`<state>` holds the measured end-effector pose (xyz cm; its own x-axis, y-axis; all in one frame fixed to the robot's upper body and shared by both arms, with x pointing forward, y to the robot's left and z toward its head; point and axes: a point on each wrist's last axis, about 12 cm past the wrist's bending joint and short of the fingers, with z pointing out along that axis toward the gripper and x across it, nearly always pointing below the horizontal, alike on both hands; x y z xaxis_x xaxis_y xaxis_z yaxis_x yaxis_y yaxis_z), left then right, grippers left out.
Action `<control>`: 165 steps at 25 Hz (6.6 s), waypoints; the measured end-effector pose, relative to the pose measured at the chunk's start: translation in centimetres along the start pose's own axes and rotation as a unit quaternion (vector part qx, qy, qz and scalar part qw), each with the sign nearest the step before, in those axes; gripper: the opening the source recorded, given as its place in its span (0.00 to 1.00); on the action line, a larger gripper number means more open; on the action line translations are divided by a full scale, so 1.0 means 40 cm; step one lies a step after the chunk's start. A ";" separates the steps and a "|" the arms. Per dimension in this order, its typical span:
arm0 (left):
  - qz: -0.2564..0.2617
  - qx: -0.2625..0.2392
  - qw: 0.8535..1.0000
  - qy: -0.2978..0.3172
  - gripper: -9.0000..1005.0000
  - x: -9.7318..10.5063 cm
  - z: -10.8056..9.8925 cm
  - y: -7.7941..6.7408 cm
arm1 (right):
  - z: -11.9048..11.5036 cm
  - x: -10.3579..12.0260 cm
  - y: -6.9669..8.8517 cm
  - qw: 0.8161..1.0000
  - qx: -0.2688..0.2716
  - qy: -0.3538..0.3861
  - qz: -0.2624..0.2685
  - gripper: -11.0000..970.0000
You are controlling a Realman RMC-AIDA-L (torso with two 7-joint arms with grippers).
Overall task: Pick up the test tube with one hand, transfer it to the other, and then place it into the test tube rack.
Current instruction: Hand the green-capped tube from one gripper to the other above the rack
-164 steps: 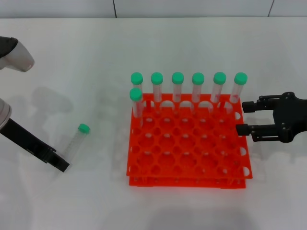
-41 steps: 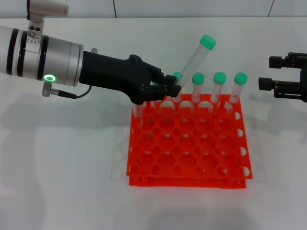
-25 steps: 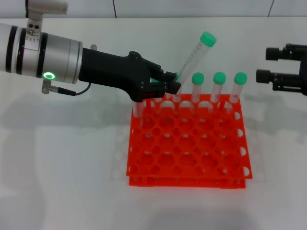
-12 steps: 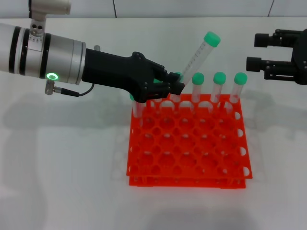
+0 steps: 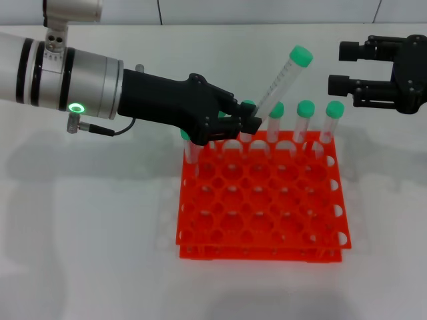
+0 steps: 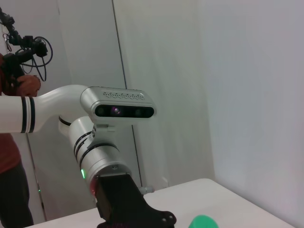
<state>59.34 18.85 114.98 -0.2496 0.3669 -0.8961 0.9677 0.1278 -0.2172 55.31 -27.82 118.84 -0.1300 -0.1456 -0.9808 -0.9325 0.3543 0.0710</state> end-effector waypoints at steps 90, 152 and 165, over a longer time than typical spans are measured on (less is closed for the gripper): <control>0.016 0.001 1.000 -0.010 0.21 -0.005 0.016 -0.008 | 0.098 -0.034 -0.004 0.998 -0.043 -0.017 -0.030 0.29; -0.006 -0.010 1.000 -0.021 0.89 0.001 -0.032 -0.028 | 0.093 -0.028 -0.002 0.999 -0.041 -0.015 -0.028 0.28; -0.048 -0.062 0.997 -0.005 0.89 0.048 -0.179 -0.109 | 0.088 -0.018 0.003 0.999 -0.042 -0.013 -0.022 0.28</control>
<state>54.36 25.61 116.97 -0.3408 0.3390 -0.8769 0.9271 0.2758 -0.2537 56.50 -24.41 118.90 -0.0808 -0.1340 -0.9877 -0.9621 0.2696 0.0421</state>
